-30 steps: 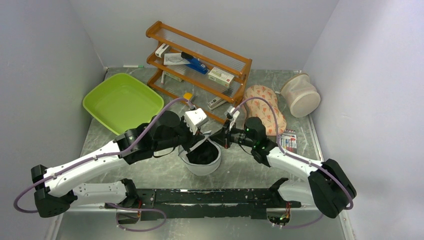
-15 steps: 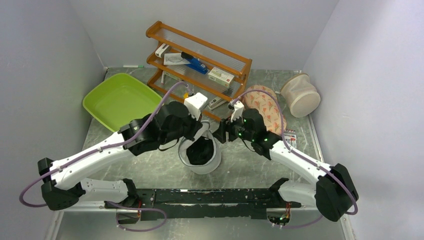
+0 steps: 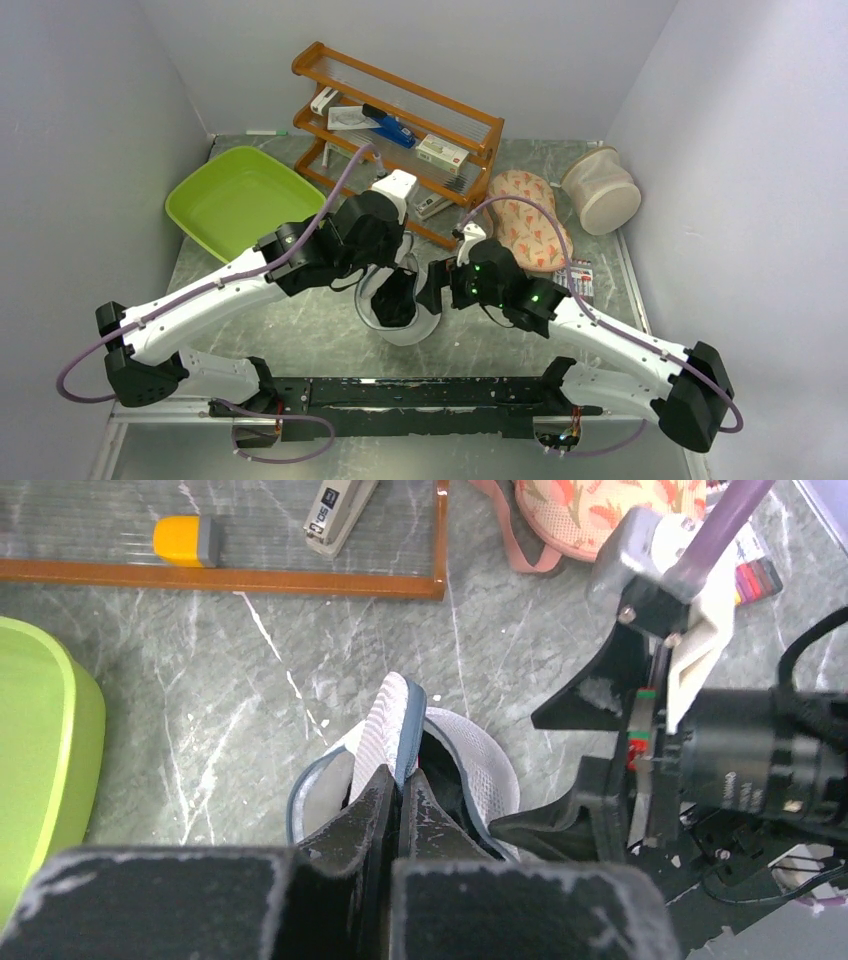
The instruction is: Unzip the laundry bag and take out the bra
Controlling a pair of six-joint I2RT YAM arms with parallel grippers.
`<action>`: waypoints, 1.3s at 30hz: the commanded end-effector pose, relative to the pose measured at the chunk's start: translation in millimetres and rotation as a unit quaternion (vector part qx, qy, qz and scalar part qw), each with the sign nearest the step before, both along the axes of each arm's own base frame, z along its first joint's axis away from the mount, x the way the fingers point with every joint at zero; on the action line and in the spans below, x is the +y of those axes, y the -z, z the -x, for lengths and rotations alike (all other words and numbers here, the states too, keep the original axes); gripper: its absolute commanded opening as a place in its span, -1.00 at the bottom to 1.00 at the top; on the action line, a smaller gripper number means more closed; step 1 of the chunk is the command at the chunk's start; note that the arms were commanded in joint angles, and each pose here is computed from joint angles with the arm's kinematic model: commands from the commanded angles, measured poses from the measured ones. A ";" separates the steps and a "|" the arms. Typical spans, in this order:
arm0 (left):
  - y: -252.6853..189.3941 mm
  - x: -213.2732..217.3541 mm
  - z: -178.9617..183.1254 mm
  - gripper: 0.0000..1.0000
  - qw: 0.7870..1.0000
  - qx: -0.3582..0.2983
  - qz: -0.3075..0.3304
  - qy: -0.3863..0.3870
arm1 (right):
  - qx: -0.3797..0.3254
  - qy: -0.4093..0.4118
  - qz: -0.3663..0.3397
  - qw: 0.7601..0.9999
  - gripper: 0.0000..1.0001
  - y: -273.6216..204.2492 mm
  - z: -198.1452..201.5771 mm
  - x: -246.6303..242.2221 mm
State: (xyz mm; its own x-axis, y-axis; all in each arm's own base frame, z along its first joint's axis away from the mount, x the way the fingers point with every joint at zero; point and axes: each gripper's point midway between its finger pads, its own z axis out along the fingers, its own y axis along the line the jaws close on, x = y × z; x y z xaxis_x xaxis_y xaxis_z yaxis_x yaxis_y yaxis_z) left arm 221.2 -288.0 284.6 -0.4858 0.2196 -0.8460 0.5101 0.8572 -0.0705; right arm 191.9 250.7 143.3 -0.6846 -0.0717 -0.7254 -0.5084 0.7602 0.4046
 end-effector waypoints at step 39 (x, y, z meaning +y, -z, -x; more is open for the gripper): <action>52.6 100.6 -19.6 -0.86 0.978 0.135 -0.002 -0.160 | -0.085 0.042 0.105 0.990 -1.00 18.9 -61.8 -34.2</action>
State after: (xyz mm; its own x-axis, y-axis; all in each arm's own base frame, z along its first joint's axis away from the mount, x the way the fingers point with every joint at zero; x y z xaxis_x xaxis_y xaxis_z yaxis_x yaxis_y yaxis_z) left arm 262.0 -200.7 250.0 -0.6695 0.0510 -0.7411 0.2026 0.9724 -0.1161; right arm 238.2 214.9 115.5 -0.6328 -0.1348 -0.7625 -0.3950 0.9031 0.1682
